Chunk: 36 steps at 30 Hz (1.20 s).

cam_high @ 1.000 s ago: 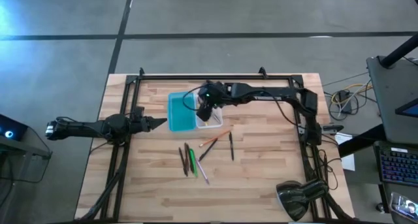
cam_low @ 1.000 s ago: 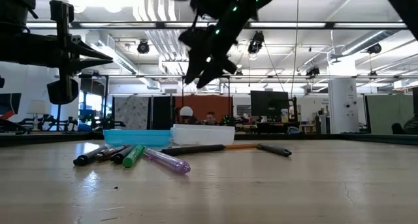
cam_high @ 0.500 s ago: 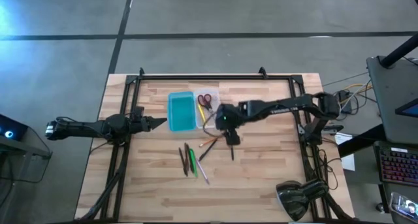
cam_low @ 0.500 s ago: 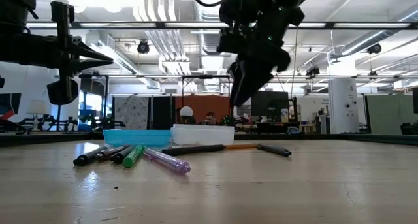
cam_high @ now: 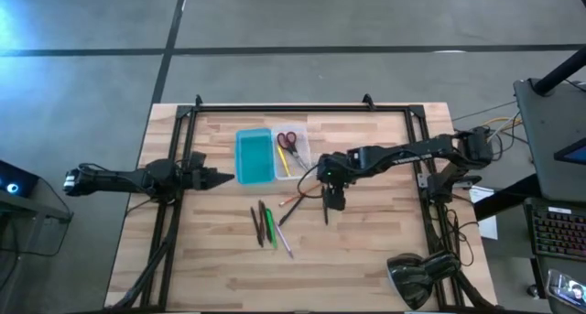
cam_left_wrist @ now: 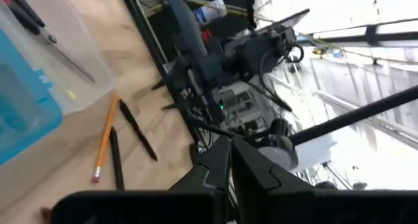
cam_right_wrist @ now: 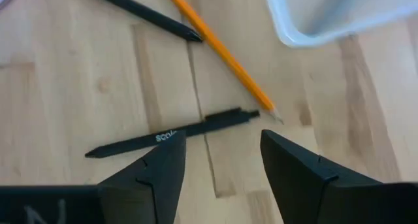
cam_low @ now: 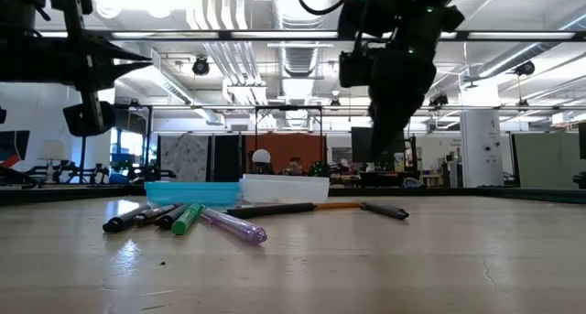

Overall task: Pick & place school supplies into a supply box
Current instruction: Put the orange pencil into the pencil box

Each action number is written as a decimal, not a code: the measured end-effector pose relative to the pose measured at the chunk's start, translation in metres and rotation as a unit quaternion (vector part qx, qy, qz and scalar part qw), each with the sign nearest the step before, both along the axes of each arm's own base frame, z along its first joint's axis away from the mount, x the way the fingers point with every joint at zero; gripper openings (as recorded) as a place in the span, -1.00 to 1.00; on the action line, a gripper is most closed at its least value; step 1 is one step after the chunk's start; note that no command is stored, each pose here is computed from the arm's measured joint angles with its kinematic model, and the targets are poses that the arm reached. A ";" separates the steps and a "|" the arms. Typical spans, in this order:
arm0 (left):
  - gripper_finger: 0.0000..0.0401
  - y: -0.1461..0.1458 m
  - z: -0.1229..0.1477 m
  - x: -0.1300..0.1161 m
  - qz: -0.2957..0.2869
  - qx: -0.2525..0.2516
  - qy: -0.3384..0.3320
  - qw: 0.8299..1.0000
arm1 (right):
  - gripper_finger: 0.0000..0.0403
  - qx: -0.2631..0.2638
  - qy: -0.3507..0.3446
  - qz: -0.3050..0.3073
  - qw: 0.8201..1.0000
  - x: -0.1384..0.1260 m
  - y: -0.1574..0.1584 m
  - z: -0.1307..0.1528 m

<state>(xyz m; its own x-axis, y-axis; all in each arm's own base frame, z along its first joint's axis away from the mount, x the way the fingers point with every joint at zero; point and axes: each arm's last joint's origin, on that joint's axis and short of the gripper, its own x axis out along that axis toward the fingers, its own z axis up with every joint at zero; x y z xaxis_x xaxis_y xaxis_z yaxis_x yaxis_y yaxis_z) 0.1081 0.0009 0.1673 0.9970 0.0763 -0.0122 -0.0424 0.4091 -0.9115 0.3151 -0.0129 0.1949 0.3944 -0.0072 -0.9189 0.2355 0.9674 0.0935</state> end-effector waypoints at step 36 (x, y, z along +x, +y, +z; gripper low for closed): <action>-0.42 -0.021 0.060 0.125 -0.084 0.280 0.408 0.865 | -0.06 0.068 -0.008 -0.148 0.987 -0.025 -0.022 -0.023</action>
<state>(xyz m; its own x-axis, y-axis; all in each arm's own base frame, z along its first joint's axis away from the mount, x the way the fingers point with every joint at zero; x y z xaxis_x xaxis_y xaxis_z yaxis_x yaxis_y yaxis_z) 0.2327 -0.0203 0.2269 0.6719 0.1531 -0.7247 -0.4759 0.8389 -0.2640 0.2903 -0.0346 0.1715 0.4078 -0.0006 -0.9131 0.5029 0.8348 0.2240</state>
